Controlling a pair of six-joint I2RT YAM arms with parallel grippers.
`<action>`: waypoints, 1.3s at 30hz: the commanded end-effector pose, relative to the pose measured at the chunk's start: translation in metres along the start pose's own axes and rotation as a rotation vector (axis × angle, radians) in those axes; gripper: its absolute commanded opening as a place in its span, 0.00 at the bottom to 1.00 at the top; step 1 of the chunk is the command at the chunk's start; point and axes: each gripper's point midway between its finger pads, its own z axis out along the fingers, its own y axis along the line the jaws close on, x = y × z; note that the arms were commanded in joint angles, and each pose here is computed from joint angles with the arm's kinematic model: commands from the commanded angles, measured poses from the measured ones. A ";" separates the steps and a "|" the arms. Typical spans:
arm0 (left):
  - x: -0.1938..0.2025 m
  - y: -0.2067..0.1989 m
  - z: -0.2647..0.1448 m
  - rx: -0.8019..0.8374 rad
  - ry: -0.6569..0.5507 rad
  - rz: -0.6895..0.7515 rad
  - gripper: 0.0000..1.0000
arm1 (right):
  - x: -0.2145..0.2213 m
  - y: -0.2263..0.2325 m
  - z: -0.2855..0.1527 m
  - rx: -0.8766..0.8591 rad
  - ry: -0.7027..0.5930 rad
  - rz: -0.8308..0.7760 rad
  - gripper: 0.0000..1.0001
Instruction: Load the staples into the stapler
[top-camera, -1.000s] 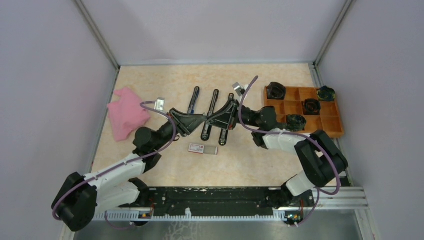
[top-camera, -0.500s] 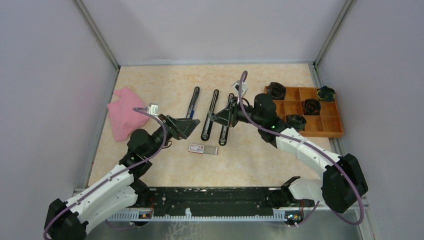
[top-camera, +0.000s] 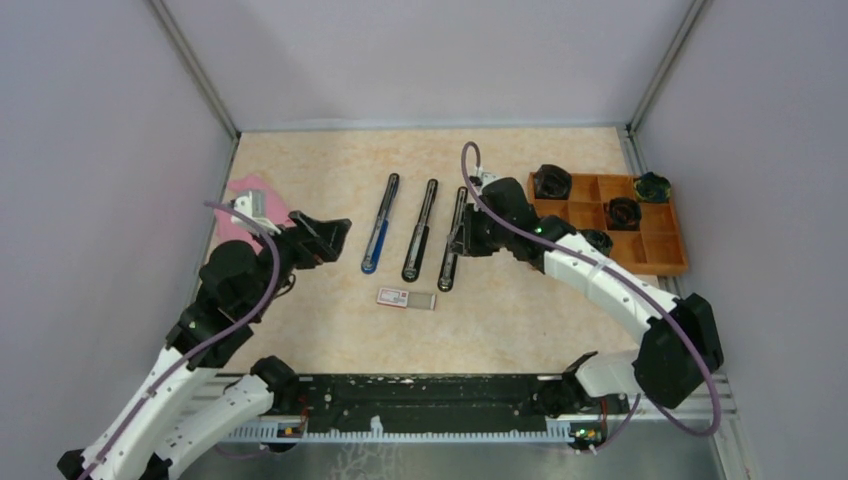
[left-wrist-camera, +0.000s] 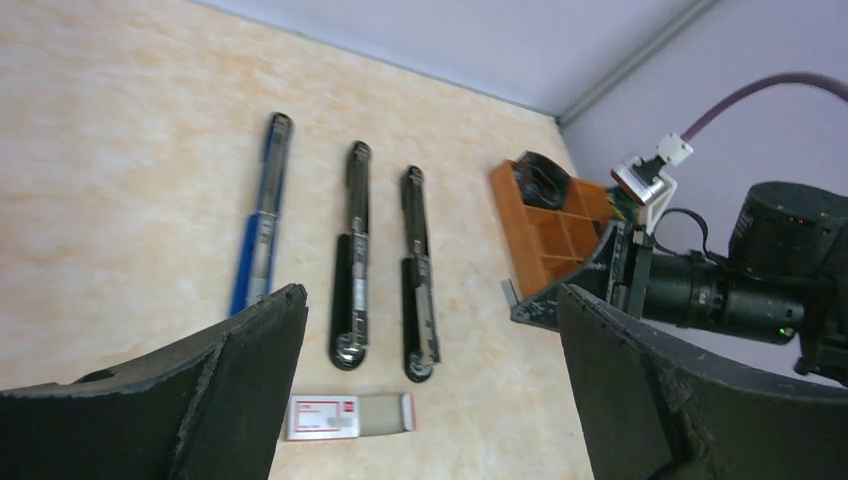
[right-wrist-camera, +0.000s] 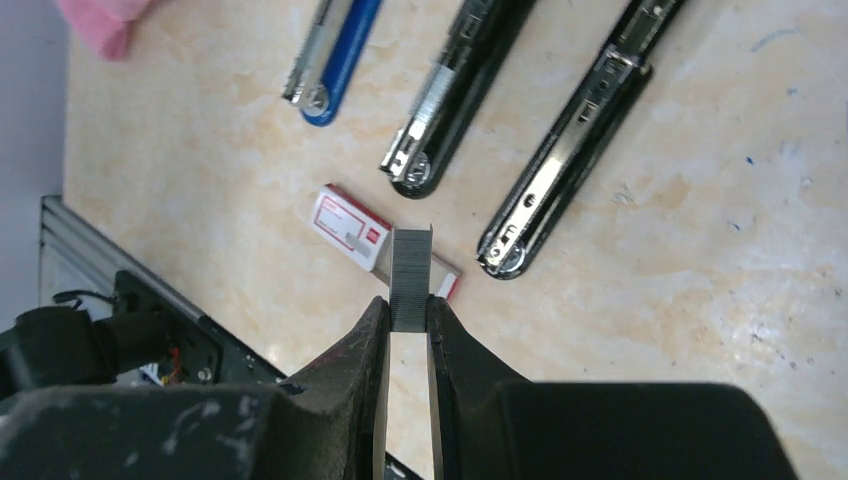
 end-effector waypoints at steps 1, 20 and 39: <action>-0.013 0.040 -0.022 -0.234 0.059 0.203 0.99 | 0.005 -0.022 0.000 0.193 0.062 0.069 0.00; -0.030 0.106 -0.028 -0.516 -0.054 0.434 1.00 | 0.026 -0.047 0.055 0.518 0.281 0.265 0.00; -0.031 0.110 -0.028 -0.500 -0.064 0.404 1.00 | 0.028 -0.053 0.080 0.624 0.315 0.307 0.00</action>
